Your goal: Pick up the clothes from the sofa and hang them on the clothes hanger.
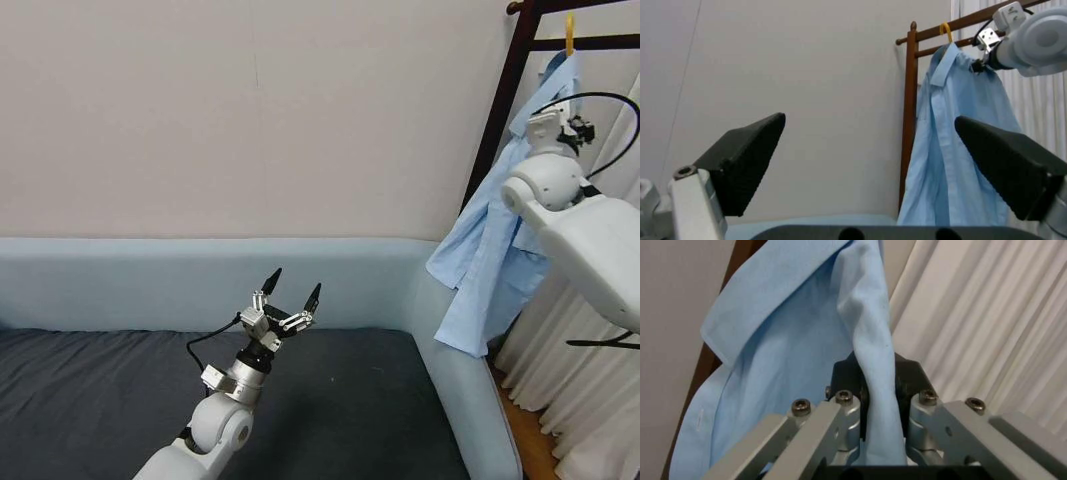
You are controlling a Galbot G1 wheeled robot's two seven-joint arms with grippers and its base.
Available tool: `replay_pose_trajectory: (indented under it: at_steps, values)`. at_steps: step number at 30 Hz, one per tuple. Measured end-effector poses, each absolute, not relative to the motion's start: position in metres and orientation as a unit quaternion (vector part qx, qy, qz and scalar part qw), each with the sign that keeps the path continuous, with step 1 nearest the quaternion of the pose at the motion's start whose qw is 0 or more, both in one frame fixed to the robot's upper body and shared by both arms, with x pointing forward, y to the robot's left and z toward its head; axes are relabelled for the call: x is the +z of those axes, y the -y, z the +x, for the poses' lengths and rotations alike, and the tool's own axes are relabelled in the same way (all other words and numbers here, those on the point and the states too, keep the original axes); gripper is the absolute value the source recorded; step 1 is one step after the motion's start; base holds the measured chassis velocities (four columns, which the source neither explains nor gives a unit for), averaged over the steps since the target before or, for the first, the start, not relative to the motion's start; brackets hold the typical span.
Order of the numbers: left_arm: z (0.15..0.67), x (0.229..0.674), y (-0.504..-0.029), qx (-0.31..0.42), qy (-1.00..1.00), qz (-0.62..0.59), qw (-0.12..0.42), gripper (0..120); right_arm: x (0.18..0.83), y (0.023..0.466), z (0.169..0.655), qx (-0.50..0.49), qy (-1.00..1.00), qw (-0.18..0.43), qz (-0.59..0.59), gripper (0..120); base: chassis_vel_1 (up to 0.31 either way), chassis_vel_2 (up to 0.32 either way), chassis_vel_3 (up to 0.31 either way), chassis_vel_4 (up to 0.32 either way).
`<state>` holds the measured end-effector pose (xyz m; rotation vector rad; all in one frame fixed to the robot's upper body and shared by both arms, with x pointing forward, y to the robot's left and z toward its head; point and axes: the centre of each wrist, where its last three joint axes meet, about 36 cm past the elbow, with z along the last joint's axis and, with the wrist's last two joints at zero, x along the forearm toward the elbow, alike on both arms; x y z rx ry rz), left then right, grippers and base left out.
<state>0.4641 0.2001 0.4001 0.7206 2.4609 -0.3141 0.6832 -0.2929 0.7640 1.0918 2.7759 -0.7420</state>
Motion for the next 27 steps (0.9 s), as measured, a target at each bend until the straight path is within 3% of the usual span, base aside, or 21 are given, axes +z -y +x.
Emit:
replay_pose_trajectory:
  at_steps: [13,27]
  values:
    - [0.468,0.398,-0.216,-0.109,-0.920,0.257,0.276,100,0.779,0.273,0.739,-0.193,-0.893,-0.009,0.407,7,0.000,0.000,0.000,0.000]
    - [0.469,0.403,-0.231,-0.102,-0.919,0.257,0.280,100,0.788,0.267,0.748,-0.127,-0.909,-0.040,0.395,7,0.000,0.000,0.000,0.000]
